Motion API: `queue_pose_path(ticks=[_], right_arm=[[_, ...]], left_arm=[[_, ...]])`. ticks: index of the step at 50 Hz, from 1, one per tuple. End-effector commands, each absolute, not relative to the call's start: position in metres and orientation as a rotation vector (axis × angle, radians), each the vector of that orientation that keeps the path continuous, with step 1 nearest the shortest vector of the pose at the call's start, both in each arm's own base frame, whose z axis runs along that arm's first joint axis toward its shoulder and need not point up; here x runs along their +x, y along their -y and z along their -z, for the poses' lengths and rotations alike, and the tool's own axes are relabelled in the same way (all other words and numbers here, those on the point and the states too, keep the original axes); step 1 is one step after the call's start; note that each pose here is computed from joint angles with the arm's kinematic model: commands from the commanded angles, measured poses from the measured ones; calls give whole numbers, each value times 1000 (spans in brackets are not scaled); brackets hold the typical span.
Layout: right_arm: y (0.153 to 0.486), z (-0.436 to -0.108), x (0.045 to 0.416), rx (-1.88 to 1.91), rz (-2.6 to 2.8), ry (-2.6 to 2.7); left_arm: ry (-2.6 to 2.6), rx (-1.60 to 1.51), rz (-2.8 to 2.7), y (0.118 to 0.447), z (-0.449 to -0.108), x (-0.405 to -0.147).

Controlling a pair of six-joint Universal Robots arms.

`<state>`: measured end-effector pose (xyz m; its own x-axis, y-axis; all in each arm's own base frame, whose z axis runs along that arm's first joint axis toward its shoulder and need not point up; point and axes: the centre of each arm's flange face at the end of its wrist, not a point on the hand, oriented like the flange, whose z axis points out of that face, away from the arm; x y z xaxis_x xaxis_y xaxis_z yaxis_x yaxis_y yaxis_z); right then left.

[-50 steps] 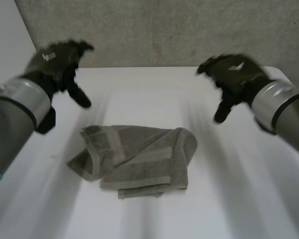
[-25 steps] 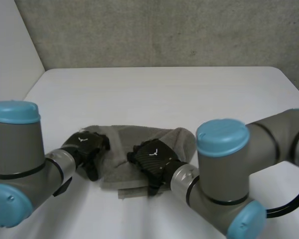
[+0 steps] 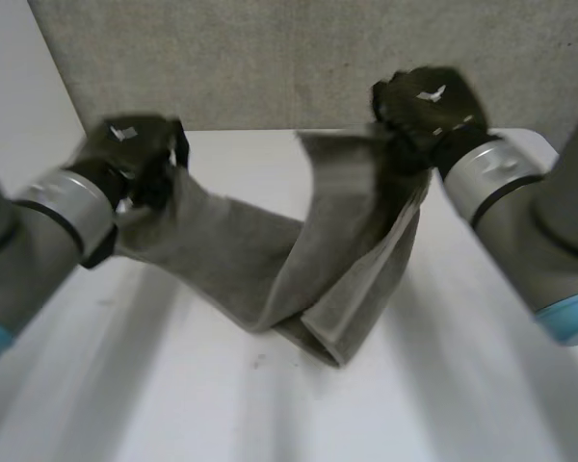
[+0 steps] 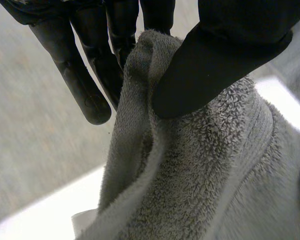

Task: Fold the towel.

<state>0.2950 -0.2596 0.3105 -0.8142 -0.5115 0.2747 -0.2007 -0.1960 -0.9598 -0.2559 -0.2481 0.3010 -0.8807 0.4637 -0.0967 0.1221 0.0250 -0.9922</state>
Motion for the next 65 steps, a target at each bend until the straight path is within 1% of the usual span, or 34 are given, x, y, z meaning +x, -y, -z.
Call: queue_pose_path(ticks=[1,4,5,6,7,8,9,10,11,12,13,15,16,18,23,26,28,31,33,34,36,37,40,41,43,47,49,50,52,56,58,59,64,65], right_arm=[[259,-366,253,-770,2222,-1812],[268,-365,249,-773,2206,-1821],[280,-349,251,-779,2154,-1863],[280,-349,251,-779,2153,-1864],[295,-327,256,-788,2085,-1926],[304,-310,261,-800,2036,-1966],[305,-310,261,-800,2035,-1966],[313,-292,266,-817,1988,-2003],[313,-292,266,-818,1988,-2003],[323,-269,270,-836,1933,-2048],[323,-269,270,-836,1933,-2049],[341,-233,278,-853,1862,-2101],[341,-233,278,-853,1862,-2101],[354,-211,282,-855,1848,-2116],[360,-198,284,-854,1863,-2099],[357,-195,283,-852,1857,-2113],[354,-196,281,-852,1851,-2120],[343,-209,278,-859,1862,-2112],[330,-223,275,-919,1897,-2081],[330,-223,275,-919,1897,-2081],[319,-231,272,-1054,1949,-2054],[319,-231,272,-1055,1949,-2053],[309,-231,275,-1335,1991,-1964],[309,-231,275,-1336,1991,-1964],[307,-226,279,-1494,1991,-1901],[310,-214,286,-1589,1965,-1879],[309,-205,305,-1640,1951,-1821],[309,-205,305,-1640,1951,-1821],[310,-190,323,-1669,1929,-1795],[317,-178,333,-1677,1930,-1808],[327,-165,341,-1678,1937,-1825],[327,-165,341,-1678,1937,-1825],[344,-134,356,-1690,1922,-1846],[344,-134,356,-1690,1922,-1847]], left_arm=[[1893,-464,-2033,223,-350,-238],[1894,-458,-2040,226,-350,-236],[1909,-455,-2034,232,-347,-234],[1974,-458,-1983,246,-330,-235],[1975,-458,-1983,246,-329,-235],[2043,-460,-1925,260,-310,-237],[2104,-465,-1868,273,-290,-240],[2105,-465,-1868,273,-290,-240],[2151,-472,-1823,283,-273,-243],[2200,-474,-1781,295,-256,-246],[2200,-474,-1781,295,-256,-246],[2276,-491,-1701,314,-222,-251],[2276,-491,-1700,314,-222,-251],[2321,-507,-1655,330,-197,-255],[2329,-519,-1679,350,-182,-256],[2306,-536,-1715,354,-184,-258],[2307,-546,-1719,353,-184,-257],[2308,-571,-1714,345,-188,-257],[2302,-591,-1726,330,-200,-253],[2302,-591,-1726,330,-200,-253],[2299,-626,-1743,312,-210,-247],[2299,-626,-1743,312,-210,-247],[2298,-710,-1779,287,-221,-239],[2298,-710,-1779,287,-221,-239],[2305,-768,-1800,272,-223,-233],[2303,-824,-1852,262,-227,-225],[2317,-861,-1890,255,-227,-214],[2318,-862,-1890,255,-227,-214],[2336,-888,-1881,246,-223,-209],[2341,-912,-1830,235,-216,-209],[2332,-938,-1770,226,-208,-209],[2332,-938,-1770,226,-208,-209],[2339,-952,-1694,219,-196,-208],[2339,-952,-1694,219,-196,-208]])
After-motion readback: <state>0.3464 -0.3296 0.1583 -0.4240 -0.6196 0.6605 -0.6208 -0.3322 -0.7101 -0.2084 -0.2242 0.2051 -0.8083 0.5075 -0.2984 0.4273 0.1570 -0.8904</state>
